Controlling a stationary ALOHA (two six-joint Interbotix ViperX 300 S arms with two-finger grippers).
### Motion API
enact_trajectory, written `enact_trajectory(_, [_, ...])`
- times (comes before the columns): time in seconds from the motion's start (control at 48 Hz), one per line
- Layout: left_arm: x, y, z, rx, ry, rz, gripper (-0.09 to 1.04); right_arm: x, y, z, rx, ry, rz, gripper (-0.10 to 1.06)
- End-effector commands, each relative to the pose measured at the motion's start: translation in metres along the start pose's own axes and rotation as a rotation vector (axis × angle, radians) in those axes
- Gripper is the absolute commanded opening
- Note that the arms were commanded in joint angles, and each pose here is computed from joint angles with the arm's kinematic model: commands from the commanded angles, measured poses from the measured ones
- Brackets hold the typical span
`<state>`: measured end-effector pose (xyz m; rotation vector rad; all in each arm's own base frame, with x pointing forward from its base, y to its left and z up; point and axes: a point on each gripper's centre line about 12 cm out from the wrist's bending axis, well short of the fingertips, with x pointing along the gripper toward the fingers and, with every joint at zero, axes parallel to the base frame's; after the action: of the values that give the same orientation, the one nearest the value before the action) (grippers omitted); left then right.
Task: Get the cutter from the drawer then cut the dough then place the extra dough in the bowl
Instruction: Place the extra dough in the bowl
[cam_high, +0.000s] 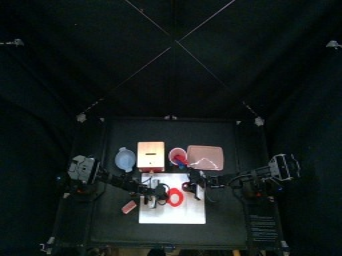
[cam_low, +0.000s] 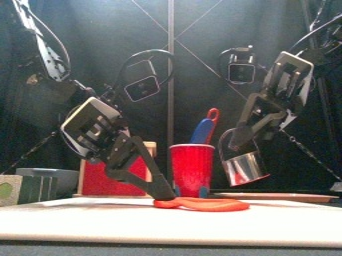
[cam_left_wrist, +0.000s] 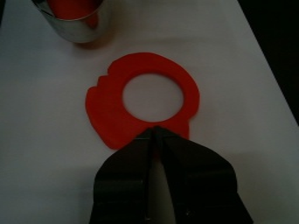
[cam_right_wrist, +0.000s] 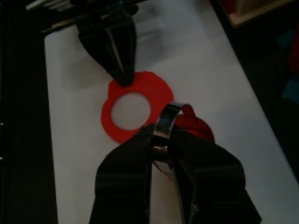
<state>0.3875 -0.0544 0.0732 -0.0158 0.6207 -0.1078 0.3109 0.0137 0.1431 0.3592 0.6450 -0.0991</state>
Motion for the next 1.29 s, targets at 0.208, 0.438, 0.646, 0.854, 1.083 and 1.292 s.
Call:
enact_trajectory(0.208, [-0.008, -0.001, 0.025, 0.021, -0.072, -0.010, 0.67, 0.001, -0.001, 0.000, 0.001, 0.000, -0.004, 0.68])
enact_trajectory(0.438, [-0.014, -0.002, 0.033, 0.031, -0.096, -0.015, 0.70, -0.001, -0.001, 0.000, -0.001, 0.002, -0.002, 0.74])
enact_trajectory(0.646, [-0.019, -0.002, 0.039, 0.037, -0.113, -0.018, 0.70, -0.004, 0.000, 0.000, -0.002, 0.008, -0.001, 0.80])
enact_trajectory(0.854, [-0.020, -0.003, 0.040, 0.035, -0.117, -0.018, 0.71, -0.005, 0.002, 0.002, -0.003, -0.001, 0.006, 0.88])
enact_trajectory(1.083, [-0.025, -0.003, 0.045, 0.035, -0.133, -0.019, 0.71, -0.012, 0.004, 0.007, -0.004, -0.022, 0.016, 0.90])
enact_trajectory(1.292, [-0.033, -0.003, 0.051, 0.035, -0.156, -0.020, 0.71, -0.016, 0.002, 0.006, 0.000, -0.021, 0.011, 0.90])
